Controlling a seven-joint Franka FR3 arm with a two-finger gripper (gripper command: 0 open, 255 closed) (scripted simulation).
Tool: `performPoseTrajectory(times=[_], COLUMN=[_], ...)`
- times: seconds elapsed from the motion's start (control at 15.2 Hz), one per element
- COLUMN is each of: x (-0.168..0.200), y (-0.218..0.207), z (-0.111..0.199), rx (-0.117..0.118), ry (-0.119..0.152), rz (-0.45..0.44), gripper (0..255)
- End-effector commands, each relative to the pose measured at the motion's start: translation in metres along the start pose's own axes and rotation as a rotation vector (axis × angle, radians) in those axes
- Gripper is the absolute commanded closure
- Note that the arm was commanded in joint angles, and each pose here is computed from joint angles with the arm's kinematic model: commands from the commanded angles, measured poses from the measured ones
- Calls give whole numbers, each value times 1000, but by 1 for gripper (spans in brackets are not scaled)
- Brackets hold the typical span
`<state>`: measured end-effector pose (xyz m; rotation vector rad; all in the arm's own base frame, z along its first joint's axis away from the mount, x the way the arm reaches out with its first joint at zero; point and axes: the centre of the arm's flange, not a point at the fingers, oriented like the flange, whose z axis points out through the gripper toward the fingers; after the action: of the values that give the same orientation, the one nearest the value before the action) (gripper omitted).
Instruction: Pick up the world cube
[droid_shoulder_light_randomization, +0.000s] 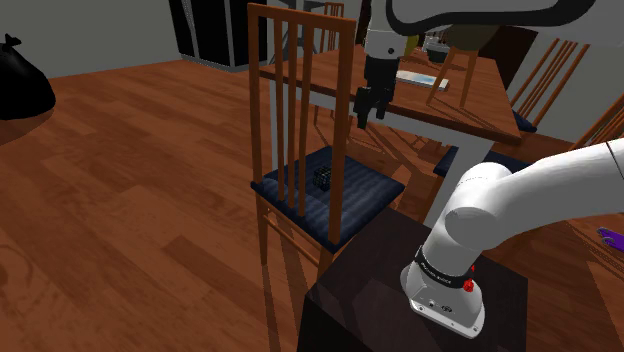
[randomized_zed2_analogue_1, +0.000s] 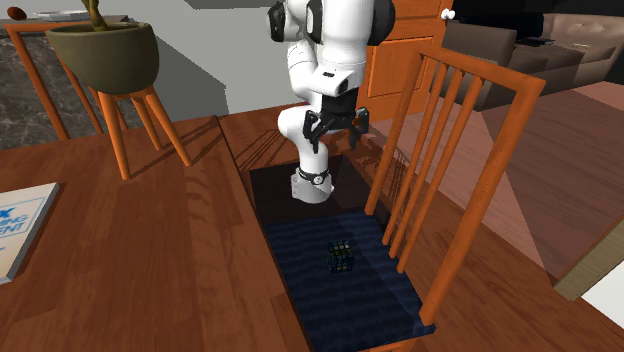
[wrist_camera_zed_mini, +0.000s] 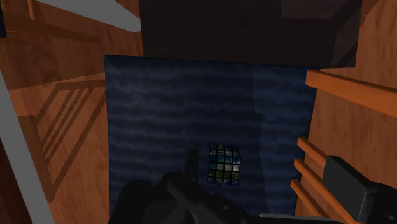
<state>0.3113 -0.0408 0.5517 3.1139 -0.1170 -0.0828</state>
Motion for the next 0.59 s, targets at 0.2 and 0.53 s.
performPoseTrajectory(times=[0.2,0.53], x=[22,58], y=[1,2], z=[33,88], rx=[2,5], ry=[1,2], rz=[1,4], gripper=[0,0])
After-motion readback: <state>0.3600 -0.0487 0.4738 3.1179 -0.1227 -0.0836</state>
